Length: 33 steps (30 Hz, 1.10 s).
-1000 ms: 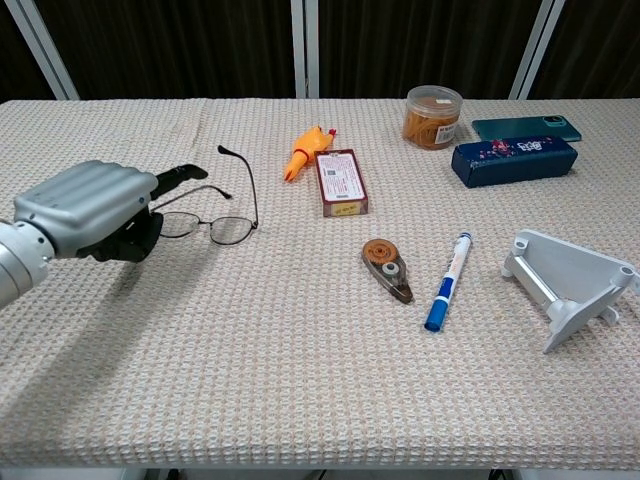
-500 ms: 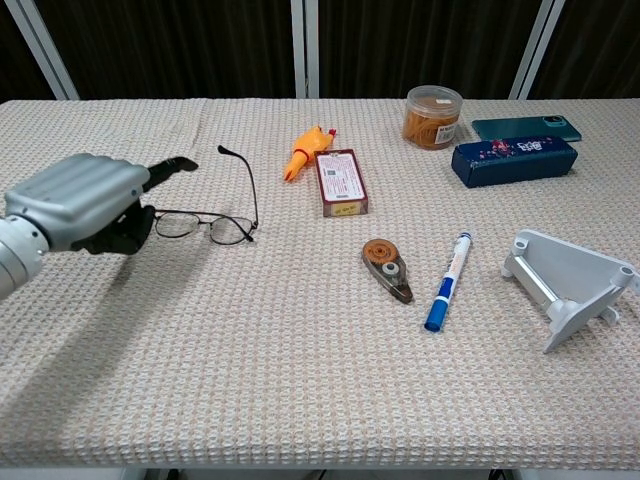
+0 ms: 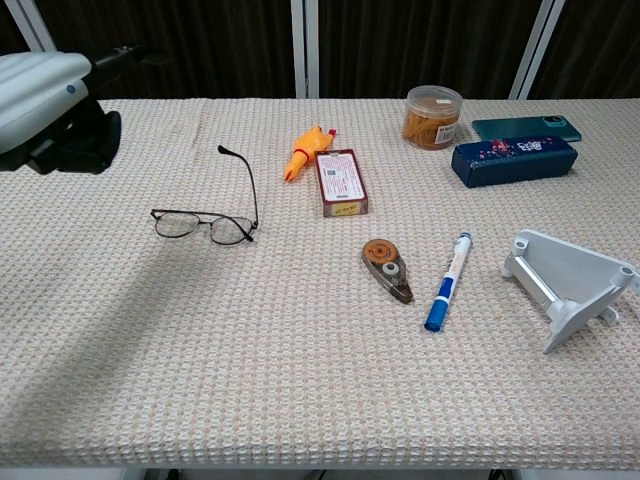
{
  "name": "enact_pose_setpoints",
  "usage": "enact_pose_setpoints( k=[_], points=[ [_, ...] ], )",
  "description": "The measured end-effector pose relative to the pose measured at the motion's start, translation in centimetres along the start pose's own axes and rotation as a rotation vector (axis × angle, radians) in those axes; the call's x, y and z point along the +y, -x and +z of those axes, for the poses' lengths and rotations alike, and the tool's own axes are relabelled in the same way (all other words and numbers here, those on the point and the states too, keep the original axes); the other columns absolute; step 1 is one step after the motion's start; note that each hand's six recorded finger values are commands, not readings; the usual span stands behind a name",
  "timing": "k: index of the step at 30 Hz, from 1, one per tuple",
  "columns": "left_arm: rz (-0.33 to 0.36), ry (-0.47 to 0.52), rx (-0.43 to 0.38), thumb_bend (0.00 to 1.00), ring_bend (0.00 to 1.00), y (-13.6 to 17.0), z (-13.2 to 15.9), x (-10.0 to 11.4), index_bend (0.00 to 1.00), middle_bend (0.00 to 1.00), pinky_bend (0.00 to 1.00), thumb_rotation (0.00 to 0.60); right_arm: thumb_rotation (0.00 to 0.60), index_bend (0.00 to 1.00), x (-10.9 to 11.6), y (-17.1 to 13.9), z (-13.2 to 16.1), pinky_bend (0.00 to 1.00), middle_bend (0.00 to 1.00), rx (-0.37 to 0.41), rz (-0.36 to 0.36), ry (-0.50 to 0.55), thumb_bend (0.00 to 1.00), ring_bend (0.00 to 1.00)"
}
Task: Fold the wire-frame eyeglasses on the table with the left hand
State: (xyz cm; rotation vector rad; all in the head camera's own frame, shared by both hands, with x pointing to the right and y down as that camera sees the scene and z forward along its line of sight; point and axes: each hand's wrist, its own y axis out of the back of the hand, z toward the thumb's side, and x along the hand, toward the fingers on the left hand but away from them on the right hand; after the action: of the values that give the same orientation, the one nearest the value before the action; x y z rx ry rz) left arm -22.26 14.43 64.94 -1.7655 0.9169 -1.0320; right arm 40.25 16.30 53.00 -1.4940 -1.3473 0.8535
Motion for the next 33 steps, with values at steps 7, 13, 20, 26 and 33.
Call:
enact_pose_setpoints(
  k=[7,13,20,26,33],
  points=[
    [-0.036,0.041,-0.195,0.73,0.84,0.8,5.6,-1.0,0.06,0.97,0.9,0.6,0.6,0.0,0.5,-0.2,-0.5,0.0,0.0,-0.015,-0.005,-0.006,0.48,0.0],
    [-0.134,0.0,-0.257,0.73,0.84,1.3,8.2,-4.7,0.06,0.98,0.9,0.6,0.6,0.0,0.1,-0.5,-0.9,0.0,0.0,-0.026,0.005,-0.004,0.48,0.0],
    [-0.172,-0.055,-0.213,0.74,0.85,0.6,8.2,-7.8,0.04,0.99,0.9,0.6,0.6,0.0,0.2,-0.5,-1.1,0.0,0.0,-0.031,0.004,-0.008,0.48,0.0],
    [-0.167,-0.075,-0.153,0.75,0.85,-0.4,8.1,-8.6,0.03,0.99,0.9,0.6,0.6,0.0,-0.1,-0.5,-1.2,0.0,0.0,-0.036,0.014,-0.01,0.48,0.0],
    [-0.166,-0.089,-0.103,0.75,0.85,-1.5,7.0,-9.1,0.02,0.99,0.9,0.6,0.6,0.0,-0.4,-0.4,-1.1,0.0,0.0,-0.036,0.025,-0.013,0.48,0.0]
  ],
)
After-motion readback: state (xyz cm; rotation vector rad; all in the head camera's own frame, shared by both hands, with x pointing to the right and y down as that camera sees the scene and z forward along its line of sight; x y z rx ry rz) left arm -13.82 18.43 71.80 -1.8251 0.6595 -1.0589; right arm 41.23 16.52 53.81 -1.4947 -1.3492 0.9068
